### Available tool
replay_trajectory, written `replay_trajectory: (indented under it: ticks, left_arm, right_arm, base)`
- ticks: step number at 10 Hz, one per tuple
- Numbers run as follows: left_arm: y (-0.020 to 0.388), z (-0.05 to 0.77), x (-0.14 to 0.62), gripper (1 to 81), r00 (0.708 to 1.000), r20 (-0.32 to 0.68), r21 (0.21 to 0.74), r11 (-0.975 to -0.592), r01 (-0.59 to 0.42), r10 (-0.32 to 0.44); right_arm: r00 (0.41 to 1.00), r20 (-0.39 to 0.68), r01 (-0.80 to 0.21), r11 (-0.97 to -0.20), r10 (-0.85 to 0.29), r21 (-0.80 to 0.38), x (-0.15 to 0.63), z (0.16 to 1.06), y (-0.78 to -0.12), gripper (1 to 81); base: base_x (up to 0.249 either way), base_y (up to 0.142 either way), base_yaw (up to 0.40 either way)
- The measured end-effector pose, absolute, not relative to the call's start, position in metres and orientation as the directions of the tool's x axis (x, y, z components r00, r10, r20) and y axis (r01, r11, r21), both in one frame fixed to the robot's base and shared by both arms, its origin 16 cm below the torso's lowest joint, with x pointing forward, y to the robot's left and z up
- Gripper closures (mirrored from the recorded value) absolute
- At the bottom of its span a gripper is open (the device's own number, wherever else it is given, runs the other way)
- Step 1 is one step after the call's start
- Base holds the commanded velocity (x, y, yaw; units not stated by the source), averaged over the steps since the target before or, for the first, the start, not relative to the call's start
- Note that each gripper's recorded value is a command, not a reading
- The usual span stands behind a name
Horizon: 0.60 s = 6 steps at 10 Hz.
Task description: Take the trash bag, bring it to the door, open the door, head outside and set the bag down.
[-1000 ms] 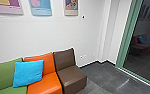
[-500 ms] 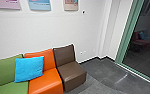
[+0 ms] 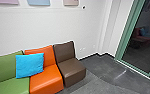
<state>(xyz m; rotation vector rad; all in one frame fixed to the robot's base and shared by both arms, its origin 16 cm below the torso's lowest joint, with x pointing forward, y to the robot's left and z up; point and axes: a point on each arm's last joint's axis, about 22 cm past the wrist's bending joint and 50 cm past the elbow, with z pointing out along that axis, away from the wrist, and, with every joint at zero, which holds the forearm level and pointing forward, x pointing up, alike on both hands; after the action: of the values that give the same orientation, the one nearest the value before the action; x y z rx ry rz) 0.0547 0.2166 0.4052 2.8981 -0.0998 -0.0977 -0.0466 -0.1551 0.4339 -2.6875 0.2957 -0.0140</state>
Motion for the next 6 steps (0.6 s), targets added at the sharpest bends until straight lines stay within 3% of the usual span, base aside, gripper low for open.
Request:
replay_trajectory:
  ticks: [4, 6]
  left_arm:
    - [0.217, 0.414, 0.059, 81.1, 0.997, -0.001, 0.236, -0.969, -0.075, -0.077]
    - [0.217, 0.412, 0.044, 81.1, 0.996, -0.048, 0.239, -0.969, -0.064, -0.078]
  right_arm:
    - [0.979, 0.019, -0.176, -0.882, -0.205, -0.438, -0.045, 0.438, -0.151, 1.0]
    - [0.978, -0.025, -0.196, -0.882, -0.205, -0.429, -0.058, 0.44, -0.151, 1.0]
  base:
    - [0.0, 0.0, 0.0]
    - [0.0, 0.0, 0.0]
